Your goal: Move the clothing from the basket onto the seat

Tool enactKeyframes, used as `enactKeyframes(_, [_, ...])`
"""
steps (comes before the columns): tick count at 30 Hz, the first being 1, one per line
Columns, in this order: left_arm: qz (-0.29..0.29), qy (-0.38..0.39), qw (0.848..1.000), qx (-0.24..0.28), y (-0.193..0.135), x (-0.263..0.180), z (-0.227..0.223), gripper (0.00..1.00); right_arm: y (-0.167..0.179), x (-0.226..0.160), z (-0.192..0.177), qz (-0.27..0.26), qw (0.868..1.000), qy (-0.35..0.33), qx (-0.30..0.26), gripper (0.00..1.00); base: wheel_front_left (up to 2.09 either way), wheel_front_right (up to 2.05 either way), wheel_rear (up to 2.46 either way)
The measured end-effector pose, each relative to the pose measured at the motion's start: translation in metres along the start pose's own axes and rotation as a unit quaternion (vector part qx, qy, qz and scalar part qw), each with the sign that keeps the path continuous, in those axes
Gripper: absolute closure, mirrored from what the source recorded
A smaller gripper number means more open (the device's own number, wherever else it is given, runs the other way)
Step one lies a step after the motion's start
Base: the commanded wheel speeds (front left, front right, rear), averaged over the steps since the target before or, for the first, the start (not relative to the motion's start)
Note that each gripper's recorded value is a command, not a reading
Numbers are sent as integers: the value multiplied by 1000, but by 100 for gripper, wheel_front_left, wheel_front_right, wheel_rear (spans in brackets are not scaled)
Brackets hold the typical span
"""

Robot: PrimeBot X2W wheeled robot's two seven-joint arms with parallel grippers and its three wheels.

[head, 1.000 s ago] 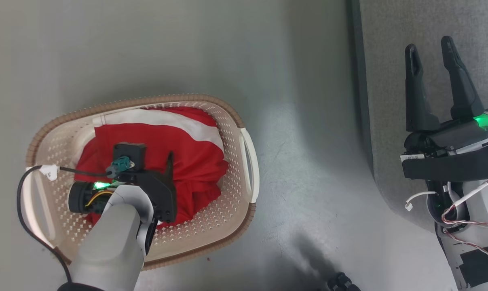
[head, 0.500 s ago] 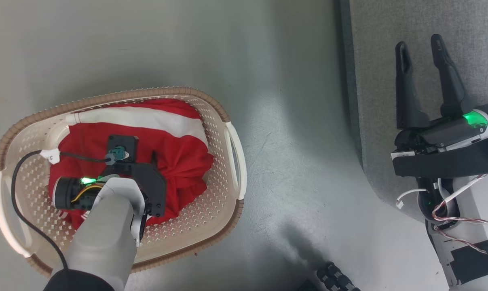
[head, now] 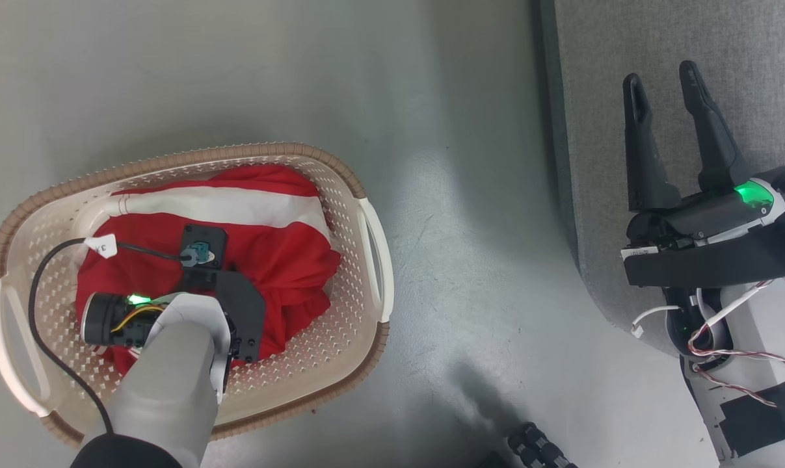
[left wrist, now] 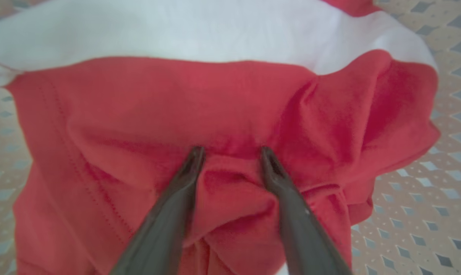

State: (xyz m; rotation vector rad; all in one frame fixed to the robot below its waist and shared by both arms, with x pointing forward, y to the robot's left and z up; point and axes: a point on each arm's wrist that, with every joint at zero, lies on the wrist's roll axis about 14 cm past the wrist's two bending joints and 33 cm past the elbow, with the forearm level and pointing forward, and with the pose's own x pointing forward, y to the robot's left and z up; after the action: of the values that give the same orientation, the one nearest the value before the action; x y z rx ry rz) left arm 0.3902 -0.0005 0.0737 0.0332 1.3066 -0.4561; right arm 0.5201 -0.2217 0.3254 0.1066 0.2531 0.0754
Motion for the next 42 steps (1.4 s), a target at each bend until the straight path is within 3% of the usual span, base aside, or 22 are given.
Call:
enactKeyframes(9, [3, -9, 1000, -11, 3, -6, 7, 100, 1, 1, 4, 3, 1000, -3, -1, 0, 0, 0, 0])
enactKeyframes(17, [-13, -63, 998, -29, 0, -23, 36, 100, 5, 1, 24, 7, 1000, -21, -1, 0, 0, 0, 0])
enactKeyframes(30, [-38, -147, 987, -47, -6, -76, 57, 100, 1, -21, 61, -2, 999, -46, -3, 0, 0, 0, 0])
enactKeyframes(42, [-52, -245, 967, -47, -15, -140, 87, 100, 14, -45, 97, 3, 997, -81, 21, 0, 0, 0, 0])
